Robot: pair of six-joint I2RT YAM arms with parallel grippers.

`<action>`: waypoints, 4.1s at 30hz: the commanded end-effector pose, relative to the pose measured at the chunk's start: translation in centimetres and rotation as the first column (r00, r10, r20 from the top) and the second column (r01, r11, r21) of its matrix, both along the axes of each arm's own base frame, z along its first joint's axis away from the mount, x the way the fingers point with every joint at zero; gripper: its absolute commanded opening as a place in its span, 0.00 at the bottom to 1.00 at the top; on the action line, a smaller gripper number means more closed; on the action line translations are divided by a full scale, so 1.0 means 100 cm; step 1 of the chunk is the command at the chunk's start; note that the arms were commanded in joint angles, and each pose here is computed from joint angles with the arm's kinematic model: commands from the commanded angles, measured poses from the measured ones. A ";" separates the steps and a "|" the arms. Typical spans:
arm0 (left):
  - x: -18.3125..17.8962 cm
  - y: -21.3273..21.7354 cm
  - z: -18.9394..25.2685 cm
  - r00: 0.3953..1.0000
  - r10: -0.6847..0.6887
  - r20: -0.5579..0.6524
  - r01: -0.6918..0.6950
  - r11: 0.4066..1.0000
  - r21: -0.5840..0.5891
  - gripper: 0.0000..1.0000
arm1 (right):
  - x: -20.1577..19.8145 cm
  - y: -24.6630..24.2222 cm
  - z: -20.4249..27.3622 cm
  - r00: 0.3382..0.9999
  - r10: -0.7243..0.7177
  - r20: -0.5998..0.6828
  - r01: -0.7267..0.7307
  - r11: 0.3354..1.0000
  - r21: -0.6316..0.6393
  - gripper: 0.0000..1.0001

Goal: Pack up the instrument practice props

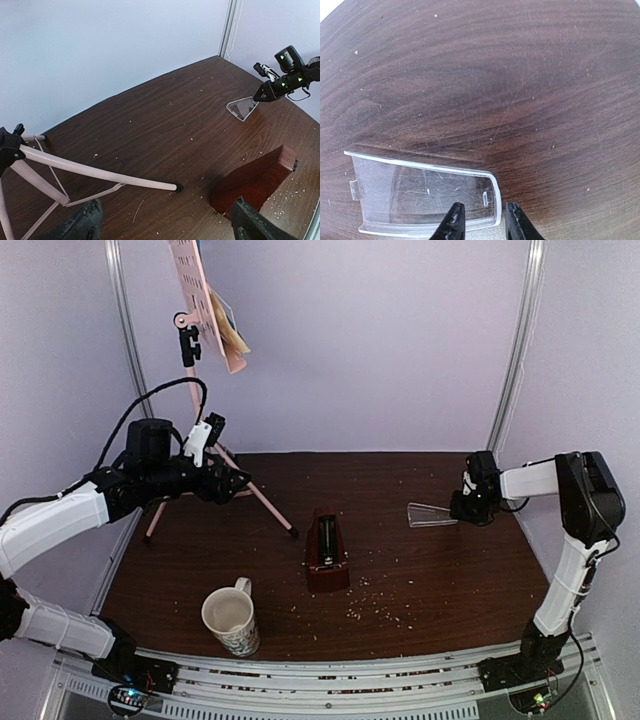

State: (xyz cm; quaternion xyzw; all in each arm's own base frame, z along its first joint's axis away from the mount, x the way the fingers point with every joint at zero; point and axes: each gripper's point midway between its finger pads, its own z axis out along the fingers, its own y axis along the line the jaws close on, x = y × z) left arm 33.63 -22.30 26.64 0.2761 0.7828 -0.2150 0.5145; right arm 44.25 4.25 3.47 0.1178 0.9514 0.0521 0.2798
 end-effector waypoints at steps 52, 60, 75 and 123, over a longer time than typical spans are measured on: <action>0.005 -0.003 0.001 1.000 -0.015 0.027 0.015 1.000 -0.009 0.92 | -0.010 -0.018 -0.008 0.999 -0.035 -0.036 0.033 0.998 -0.062 0.11; 0.005 -0.002 0.000 1.000 -0.012 0.025 0.012 1.000 -0.007 0.93 | -0.007 -0.014 -0.016 0.999 -0.013 -0.049 0.011 0.999 -0.048 0.10; 0.004 -0.001 0.003 0.999 -0.009 0.035 0.009 1.000 -0.007 0.93 | -0.010 -0.004 -0.018 0.998 0.029 -0.060 -0.029 1.000 -0.003 0.05; -0.109 -0.206 0.083 0.806 -0.372 0.461 0.374 0.923 0.091 0.56 | -0.108 0.204 0.265 0.825 0.235 0.514 -0.423 0.860 0.286 0.00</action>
